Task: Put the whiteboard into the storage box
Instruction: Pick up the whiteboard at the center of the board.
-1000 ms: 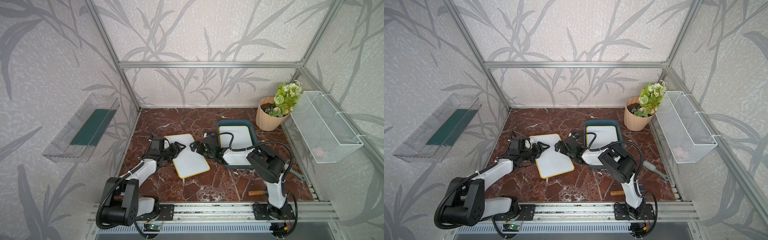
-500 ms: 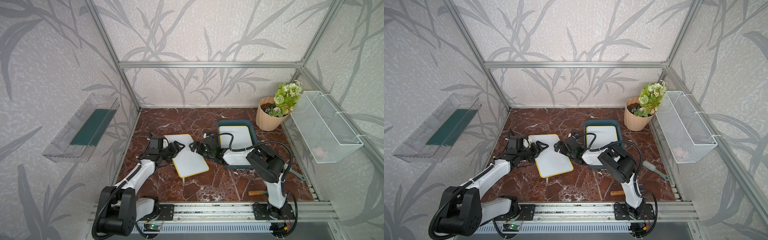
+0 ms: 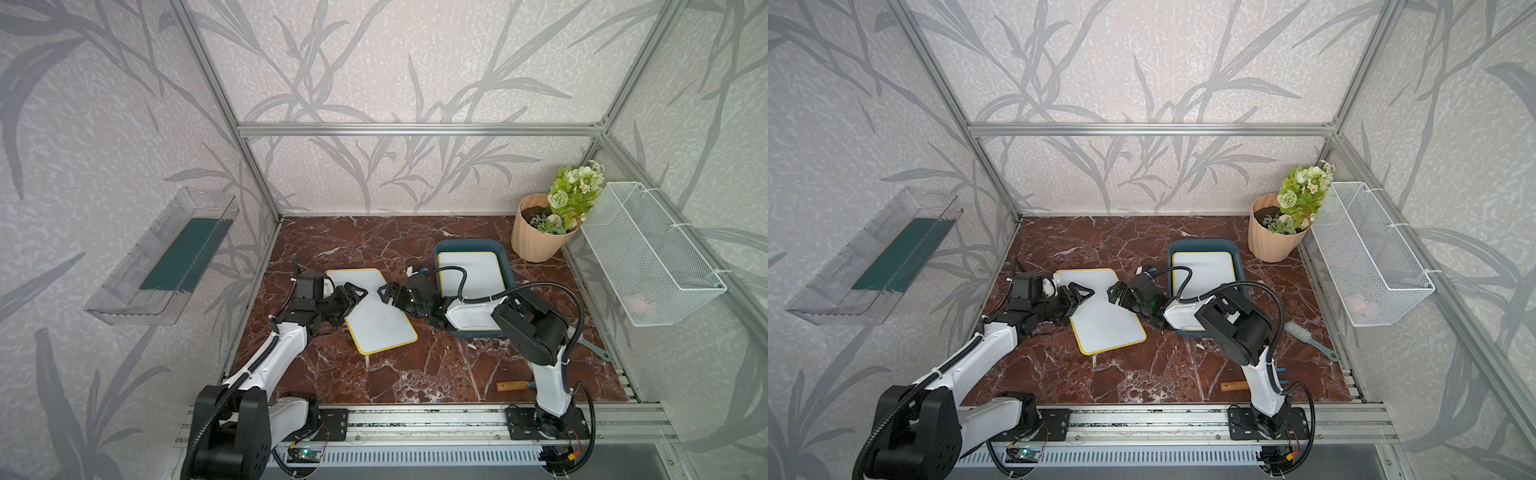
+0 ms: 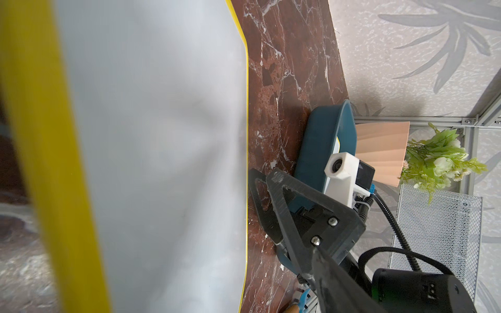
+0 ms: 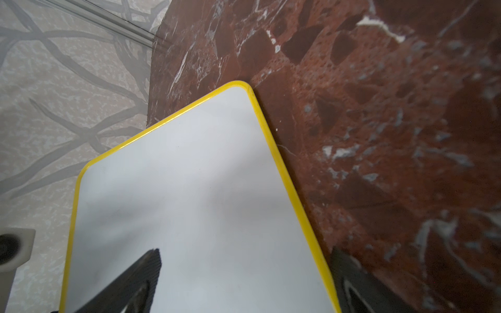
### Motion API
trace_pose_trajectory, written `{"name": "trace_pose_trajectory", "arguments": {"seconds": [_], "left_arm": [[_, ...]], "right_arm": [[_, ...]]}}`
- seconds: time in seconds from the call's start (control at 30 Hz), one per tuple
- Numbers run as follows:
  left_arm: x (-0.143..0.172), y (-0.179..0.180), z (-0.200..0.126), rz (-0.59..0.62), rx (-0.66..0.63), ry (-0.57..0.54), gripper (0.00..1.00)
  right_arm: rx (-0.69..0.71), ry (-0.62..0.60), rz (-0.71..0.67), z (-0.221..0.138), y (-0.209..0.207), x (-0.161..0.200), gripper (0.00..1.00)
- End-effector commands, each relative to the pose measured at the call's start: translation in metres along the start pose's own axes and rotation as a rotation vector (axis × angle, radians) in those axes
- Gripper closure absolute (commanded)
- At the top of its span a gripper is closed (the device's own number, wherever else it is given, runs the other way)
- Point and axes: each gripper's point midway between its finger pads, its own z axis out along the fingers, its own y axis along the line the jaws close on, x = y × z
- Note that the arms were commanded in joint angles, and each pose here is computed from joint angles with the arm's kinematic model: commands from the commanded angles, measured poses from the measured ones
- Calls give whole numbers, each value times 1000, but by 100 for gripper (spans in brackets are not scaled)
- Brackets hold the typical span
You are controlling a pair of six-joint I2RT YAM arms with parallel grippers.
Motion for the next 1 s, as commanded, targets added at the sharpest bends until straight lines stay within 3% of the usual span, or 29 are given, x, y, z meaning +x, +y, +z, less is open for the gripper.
{"name": "trace_pose_trajectory", "arguments": {"seconds": [0.0,0.57,0.97], "left_arm": [[-5,-11,-5,21,28,-17,26],[-9,-17,-5,19,70,-32,66],[-15,-14,1,17,66,-50,83]], "right_arm": [[333,207,56,-2,-114,67,1],[328,205,57,-3,-114,68,1],[309,168,5,-6,-98,57,1]]}}
